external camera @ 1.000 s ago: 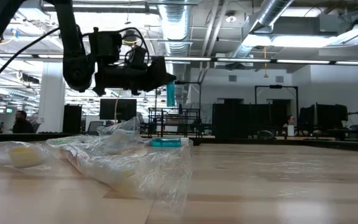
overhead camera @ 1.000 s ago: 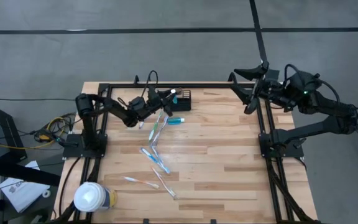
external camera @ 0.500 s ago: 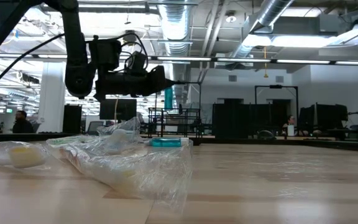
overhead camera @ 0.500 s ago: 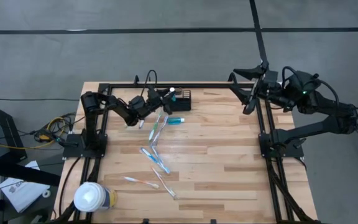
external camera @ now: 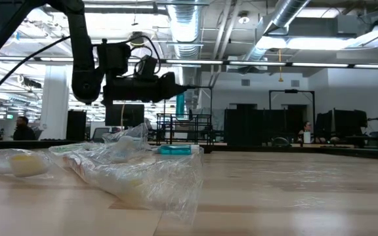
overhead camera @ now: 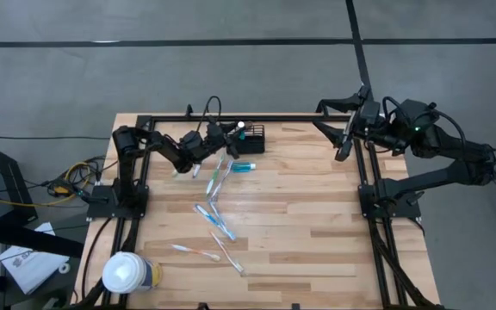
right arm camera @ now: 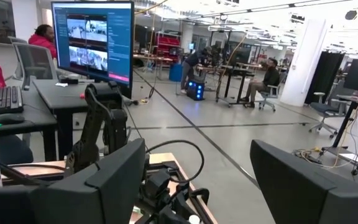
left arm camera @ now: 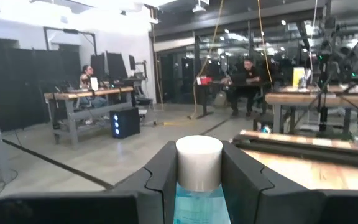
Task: Pick & Place toothbrushing station
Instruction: Put the left blue mouthwash into the black wire organizer, then put the blue mouthwash into the black wire organizer
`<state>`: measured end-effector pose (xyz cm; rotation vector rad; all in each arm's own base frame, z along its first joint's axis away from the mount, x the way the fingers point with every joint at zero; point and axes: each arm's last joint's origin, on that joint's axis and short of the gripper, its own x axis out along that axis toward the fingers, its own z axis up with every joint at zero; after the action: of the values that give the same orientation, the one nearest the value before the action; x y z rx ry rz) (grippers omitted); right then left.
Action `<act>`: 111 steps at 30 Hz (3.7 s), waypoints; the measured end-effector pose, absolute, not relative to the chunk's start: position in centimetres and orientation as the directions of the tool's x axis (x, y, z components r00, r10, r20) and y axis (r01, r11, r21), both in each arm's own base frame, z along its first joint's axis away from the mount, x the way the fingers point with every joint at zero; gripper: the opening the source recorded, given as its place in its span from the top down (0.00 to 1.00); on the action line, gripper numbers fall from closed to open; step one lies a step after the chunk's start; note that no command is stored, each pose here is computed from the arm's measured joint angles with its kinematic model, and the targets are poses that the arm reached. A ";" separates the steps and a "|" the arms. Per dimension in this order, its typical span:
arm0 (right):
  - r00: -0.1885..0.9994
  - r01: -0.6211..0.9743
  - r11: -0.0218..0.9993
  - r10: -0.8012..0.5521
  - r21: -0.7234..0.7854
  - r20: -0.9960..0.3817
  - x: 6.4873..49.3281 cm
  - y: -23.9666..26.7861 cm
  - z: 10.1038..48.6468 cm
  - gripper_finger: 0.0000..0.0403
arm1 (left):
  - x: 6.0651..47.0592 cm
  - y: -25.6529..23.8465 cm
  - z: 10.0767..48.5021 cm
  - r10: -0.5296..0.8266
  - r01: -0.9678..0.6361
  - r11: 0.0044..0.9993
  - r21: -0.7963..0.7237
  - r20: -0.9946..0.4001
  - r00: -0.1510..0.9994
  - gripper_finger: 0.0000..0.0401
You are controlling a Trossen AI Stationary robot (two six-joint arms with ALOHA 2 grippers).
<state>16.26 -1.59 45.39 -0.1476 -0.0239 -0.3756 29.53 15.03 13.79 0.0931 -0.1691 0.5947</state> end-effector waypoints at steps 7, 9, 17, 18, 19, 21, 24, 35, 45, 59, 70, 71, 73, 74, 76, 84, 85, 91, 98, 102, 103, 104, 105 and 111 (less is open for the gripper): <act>0.938 0.347 0.927 -0.343 -0.140 0.052 16.3 -1.5 45.4 0.30 | 29.8 15.0 11.1 0.549 -0.553 0.833 0.007 0.114 0.828 0.79; 0.938 0.346 0.928 -0.343 -0.141 0.051 16.3 -1.5 45.4 0.30 | 29.8 15.0 10.8 0.547 -0.552 0.834 0.010 0.121 0.828 0.79; 0.938 0.346 0.926 -0.342 -0.151 0.051 16.3 -1.5 45.4 0.30 | 30.5 15.3 10.3 0.530 -0.534 0.845 0.010 0.115 0.840 0.79; 0.938 0.346 0.926 -0.343 -0.152 0.051 16.3 -1.5 45.4 0.30 | 30.5 15.3 10.3 0.529 -0.534 0.846 0.010 0.115 0.841 0.79; 0.938 0.346 0.926 -0.342 -0.152 0.051 16.3 -1.5 45.4 0.30 | 30.5 15.3 10.3 0.529 -0.534 0.846 0.010 0.115 0.841 0.79; 0.938 0.346 0.926 -0.342 -0.152 0.050 16.3 -1.5 45.4 0.30 | 30.5 15.3 10.3 0.528 -0.532 0.846 0.010 0.115 0.841 0.79; 0.938 0.346 0.926 -0.342 -0.151 0.050 16.3 -1.5 45.4 0.30 | 30.5 15.3 10.3 0.523 -0.527 0.850 0.011 0.115 0.845 0.79; 0.938 0.346 0.923 -0.342 -0.169 0.050 16.3 -1.5 45.4 0.30 | 30.5 15.2 10.4 0.512 -0.517 0.856 0.008 0.118 0.851 0.42; 0.938 0.346 0.921 -0.343 -0.177 0.051 16.3 -1.5 45.4 0.30 | 31.0 15.5 11.2 0.524 -0.530 0.848 0.005 0.140 0.840 0.41; 0.926 0.371 0.909 -0.347 -0.191 0.148 16.2 -1.6 46.4 0.30 | 29.7 15.3 21.4 0.462 -0.508 0.848 0.153 0.258 0.849 0.47; 0.835 0.537 0.837 -0.545 -0.102 -0.076 17.3 -4.1 43.9 0.30 | 25.7 12.0 27.5 0.328 -0.330 0.942 -0.066 -0.039 0.944 0.48; 0.833 0.525 0.846 -0.533 -0.088 -0.149 17.6 -4.3 43.0 0.30 | 25.2 11.4 27.8 0.317 -0.326 0.943 -0.075 -0.109 0.942 0.48; 0.822 0.491 0.870 -0.477 -0.038 -0.310 18.3 -4.7 41.2 0.30 | 24.0 10.4 28.6 0.292 -0.320 0.943 -0.090 -0.236 0.927 0.48; 0.816 0.474 0.881 -0.442 -0.007 -0.374 18.7 -4.9 40.4 0.30 | 23.4 9.9 29.1 0.278 -0.318 0.943 -0.101 -0.287 0.917 0.48; 0.796 0.437 0.899 -0.369 0.033 -0.481 19.6 -5.1 39.1 0.30 | 22.3 9.1 30.1 0.248 -0.317 0.938 -0.142 -0.364 0.898 0.48; 0.836 0.261 0.958 -0.165 0.116 -0.523 24.1 -5.5 37.0 0.30 | 23.5 6.6 29.9 0.050 -0.228 0.937 -0.264 -0.545 0.837 0.48; 0.837 0.265 0.958 -0.170 0.113 -0.520 24.3 -5.7 36.9 0.30 | 24.3 6.4 29.4 0.026 -0.212 0.940 -0.267 -0.563 0.826 0.48; 0.863 0.293 0.949 -0.211 0.116 -0.458 23.7 -6.6 37.8 0.30 | 29.4 5.5 26.2 -0.053 -0.145 0.961 -0.234 -0.676 0.735 0.48; 0.895 0.307 0.944 -0.244 0.118 -0.374 21.4 -6.6 39.7 0.30 | 33.0 7.0 23.0 0.013 -0.151 0.982 -0.112 -0.759 0.650 0.48; 0.905 0.312 0.943 -0.257 0.118 -0.338 20.4 -6.5 40.4 0.30 | 34.1 8.0 21.5 0.032 -0.139 0.988 -0.068 -0.788 0.614 0.48; 0.905 0.315 0.942 -0.260 0.118 -0.336 20.2 -6.5 40.5 0.30 | 34.3 8.2 21.1 0.033 -0.135 0.989 -0.063 -0.792 0.610 0.48; 0.905 0.317 0.941 -0.263 0.118 -0.336 20.1 -6.5 40.5 0.30 | 34.5 8.4 20.7 0.030 -0.134 0.989 -0.064 -0.798 0.602 0.48; 0.905 0.319 0.940 -0.265 0.118 -0.333 20.1 -6.6 40.5 0.30 | 34.5 8.5 20.3 0.027 -0.132 0.989 -0.062 -0.809 0.588 0.48; 0.910 0.297 0.948 -0.247 0.110 -0.334 20.2 -6.6 40.5 0.30 | 34.9 9.2 18.4 0.044 -0.124 0.992 -0.029 -0.835 0.549 0.48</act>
<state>20.18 -6.60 40.48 0.1597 0.3231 -0.2816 34.94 9.22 18.42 -0.0877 0.9854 0.0999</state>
